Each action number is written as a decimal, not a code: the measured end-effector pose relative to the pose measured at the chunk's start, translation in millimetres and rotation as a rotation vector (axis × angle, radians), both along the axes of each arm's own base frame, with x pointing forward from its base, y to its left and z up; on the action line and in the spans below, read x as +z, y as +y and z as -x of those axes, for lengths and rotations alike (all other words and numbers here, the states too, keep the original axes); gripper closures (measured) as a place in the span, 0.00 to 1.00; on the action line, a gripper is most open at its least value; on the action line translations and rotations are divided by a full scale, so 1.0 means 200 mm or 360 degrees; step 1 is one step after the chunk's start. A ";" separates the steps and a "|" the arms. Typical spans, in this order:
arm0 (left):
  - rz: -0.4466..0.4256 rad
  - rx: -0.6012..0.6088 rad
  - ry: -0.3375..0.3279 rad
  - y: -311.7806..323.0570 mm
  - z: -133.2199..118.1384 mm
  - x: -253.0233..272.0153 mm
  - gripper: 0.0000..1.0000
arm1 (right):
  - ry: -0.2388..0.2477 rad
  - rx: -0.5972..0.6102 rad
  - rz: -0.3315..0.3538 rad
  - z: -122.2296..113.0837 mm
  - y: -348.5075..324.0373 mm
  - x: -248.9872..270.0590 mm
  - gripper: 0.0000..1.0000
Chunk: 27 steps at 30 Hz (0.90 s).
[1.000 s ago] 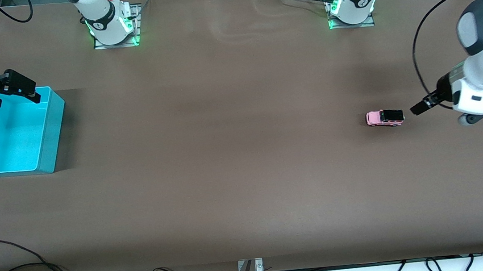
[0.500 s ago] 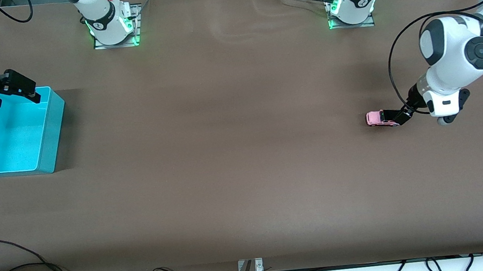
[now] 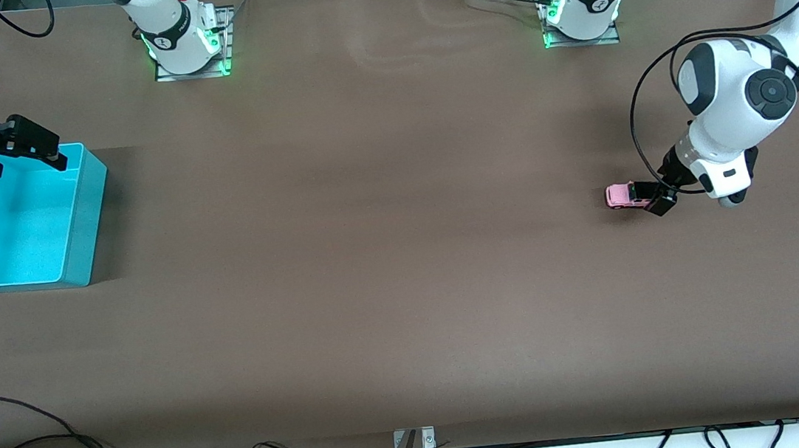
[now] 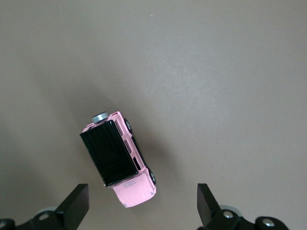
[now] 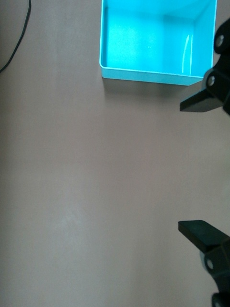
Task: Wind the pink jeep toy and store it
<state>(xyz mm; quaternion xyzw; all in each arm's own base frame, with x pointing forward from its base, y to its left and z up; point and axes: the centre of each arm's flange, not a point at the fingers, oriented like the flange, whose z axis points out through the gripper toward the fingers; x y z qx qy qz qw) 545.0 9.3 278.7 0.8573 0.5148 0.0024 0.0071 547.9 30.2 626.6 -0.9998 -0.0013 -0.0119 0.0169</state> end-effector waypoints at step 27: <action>-0.0032 0.0422 0.0104 0.00 0.16 -0.28 0.07 | 0.0005 0.0000 0.0000 0.00 0.00 -0.01 0.00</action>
